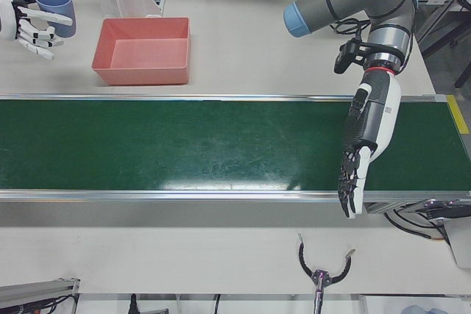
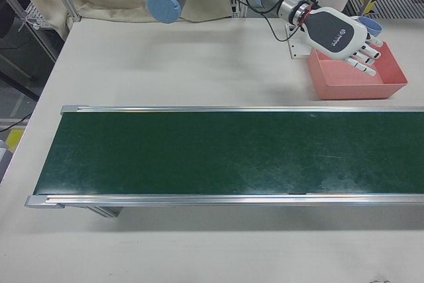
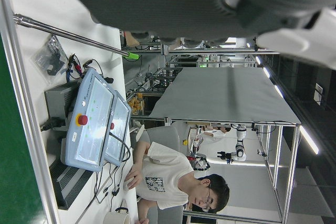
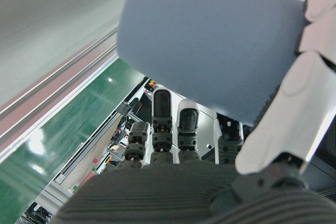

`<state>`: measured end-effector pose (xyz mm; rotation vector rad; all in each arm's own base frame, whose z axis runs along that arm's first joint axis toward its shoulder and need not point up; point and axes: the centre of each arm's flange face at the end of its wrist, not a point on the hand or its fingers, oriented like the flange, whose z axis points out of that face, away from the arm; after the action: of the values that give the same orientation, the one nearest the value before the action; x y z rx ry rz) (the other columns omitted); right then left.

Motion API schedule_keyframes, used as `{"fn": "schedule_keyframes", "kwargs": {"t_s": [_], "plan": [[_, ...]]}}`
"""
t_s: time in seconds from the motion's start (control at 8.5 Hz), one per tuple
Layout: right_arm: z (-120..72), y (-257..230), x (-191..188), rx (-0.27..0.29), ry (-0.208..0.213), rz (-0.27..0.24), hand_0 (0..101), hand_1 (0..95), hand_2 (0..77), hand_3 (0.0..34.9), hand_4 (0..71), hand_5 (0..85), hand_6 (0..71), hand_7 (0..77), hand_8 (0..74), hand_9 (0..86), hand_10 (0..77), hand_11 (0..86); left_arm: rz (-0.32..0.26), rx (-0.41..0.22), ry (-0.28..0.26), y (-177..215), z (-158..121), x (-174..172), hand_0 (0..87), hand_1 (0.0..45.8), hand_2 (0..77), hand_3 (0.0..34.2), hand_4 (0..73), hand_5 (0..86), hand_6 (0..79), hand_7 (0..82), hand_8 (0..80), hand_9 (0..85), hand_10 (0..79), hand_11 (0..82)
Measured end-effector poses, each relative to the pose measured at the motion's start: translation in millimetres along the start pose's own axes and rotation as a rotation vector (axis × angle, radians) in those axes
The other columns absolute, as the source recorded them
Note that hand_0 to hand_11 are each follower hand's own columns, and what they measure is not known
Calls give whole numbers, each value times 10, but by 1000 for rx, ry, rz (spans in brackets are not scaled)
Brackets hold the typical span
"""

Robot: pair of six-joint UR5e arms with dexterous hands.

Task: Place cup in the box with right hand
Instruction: 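Lift the cup off the belt and carry it toward the pink box, then lower the cup into the pink box and open the right hand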

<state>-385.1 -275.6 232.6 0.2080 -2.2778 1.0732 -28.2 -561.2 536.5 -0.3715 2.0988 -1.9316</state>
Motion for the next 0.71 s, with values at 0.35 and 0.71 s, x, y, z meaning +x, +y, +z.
{"fn": "schedule_keyframes", "kwargs": {"t_s": [0.35, 0.71], "plan": [[65, 311, 406, 6, 18, -4, 494, 38, 175, 0, 507, 0, 202, 704, 207, 436, 109, 158, 0, 0, 0, -4, 1, 1, 0, 5, 5, 0, 0, 0, 0, 0, 0, 0, 0, 0], [199, 580, 663, 4, 37, 10, 169, 27, 136, 0, 507, 0, 60, 595, 76, 202, 5, 11, 0, 1, 0, -5, 1, 0, 0, 5, 0, 0, 0, 0, 0, 0, 0, 0, 0, 0]]}}
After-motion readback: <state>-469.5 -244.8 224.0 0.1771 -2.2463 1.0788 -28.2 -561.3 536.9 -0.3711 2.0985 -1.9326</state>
